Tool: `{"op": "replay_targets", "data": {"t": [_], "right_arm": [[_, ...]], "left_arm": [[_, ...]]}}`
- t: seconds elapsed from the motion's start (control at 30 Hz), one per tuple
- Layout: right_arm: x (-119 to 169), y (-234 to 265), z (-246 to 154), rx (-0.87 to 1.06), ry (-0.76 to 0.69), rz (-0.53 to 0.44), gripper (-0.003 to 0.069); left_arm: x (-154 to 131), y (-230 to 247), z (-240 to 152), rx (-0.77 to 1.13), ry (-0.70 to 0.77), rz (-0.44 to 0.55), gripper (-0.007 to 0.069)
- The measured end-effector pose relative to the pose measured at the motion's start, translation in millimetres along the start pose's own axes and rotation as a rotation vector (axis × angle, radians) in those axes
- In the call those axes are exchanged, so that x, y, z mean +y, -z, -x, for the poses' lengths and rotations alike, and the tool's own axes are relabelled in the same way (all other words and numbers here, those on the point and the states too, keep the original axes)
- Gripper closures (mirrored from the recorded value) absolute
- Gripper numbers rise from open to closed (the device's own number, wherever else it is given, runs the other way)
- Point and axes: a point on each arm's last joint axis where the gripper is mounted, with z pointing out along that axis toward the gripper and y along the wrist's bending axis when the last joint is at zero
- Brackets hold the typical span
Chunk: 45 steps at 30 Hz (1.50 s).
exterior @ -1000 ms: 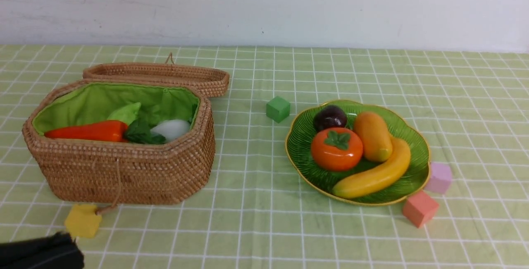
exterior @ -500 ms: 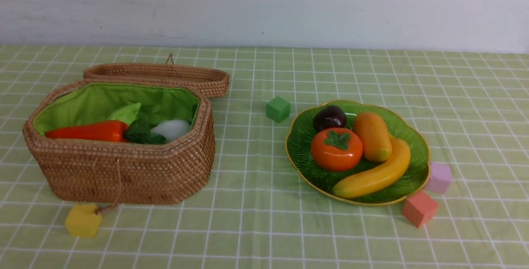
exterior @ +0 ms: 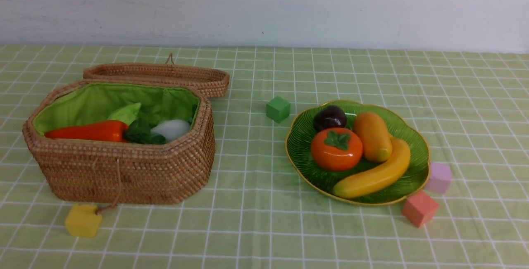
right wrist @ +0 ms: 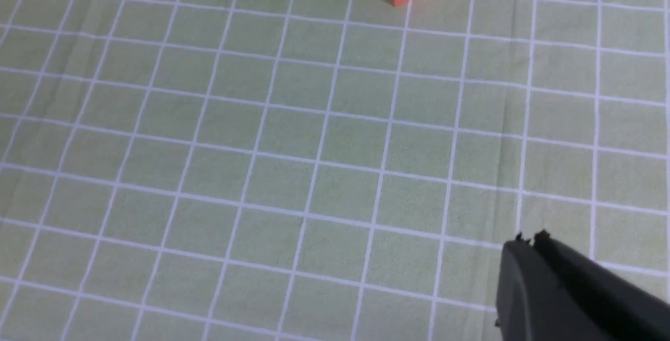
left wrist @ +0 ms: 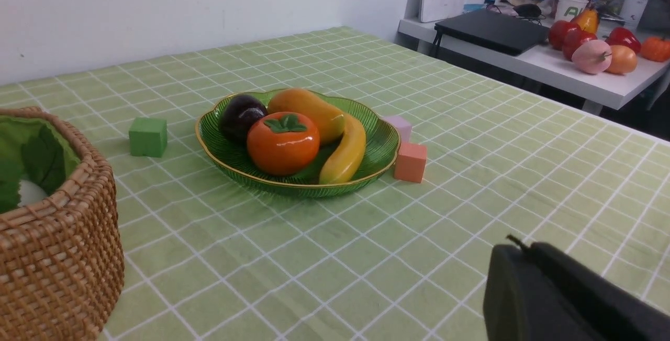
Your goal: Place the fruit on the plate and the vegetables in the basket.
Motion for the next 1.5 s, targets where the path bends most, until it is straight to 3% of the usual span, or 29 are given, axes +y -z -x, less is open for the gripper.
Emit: {"op": "replay_targets", "data": {"t": [0.1,0.3,0.37,0.47,0.8,1.5], "right_arm": [[-9.2,-12.5,-4.2,-0.142,0.036,-0.081,0.0669],[-18.6,-71.6,-41.1,-0.488,0.063,-0.081,0.0675],[-21.5,-87.8,-54.1,-0.523,0.055,-0.081,0.0675],[-27.5,-117.9,-80.1,-0.475,-0.011,-0.083,0.0675],[-30.4,-117.6,-79.7,-0.481,0.056,-0.132,0.0671],[-30.8,-117.5,-79.7,-0.481,0.066,-0.139,0.0656]], "left_arm": [[0.0,0.0,0.0,0.0,0.0,0.0,0.0638],[0.0,0.0,0.0,0.0,0.0,0.0,0.0638],[0.0,0.0,0.0,0.0,0.0,0.0,0.0638],[-0.1,0.7,-0.3,-0.003,0.001,-0.001,0.0637],[-0.1,0.7,-0.8,-0.003,0.001,-0.001,0.0633],[0.1,0.5,-1.1,-0.004,0.002,0.0,0.062]]}}
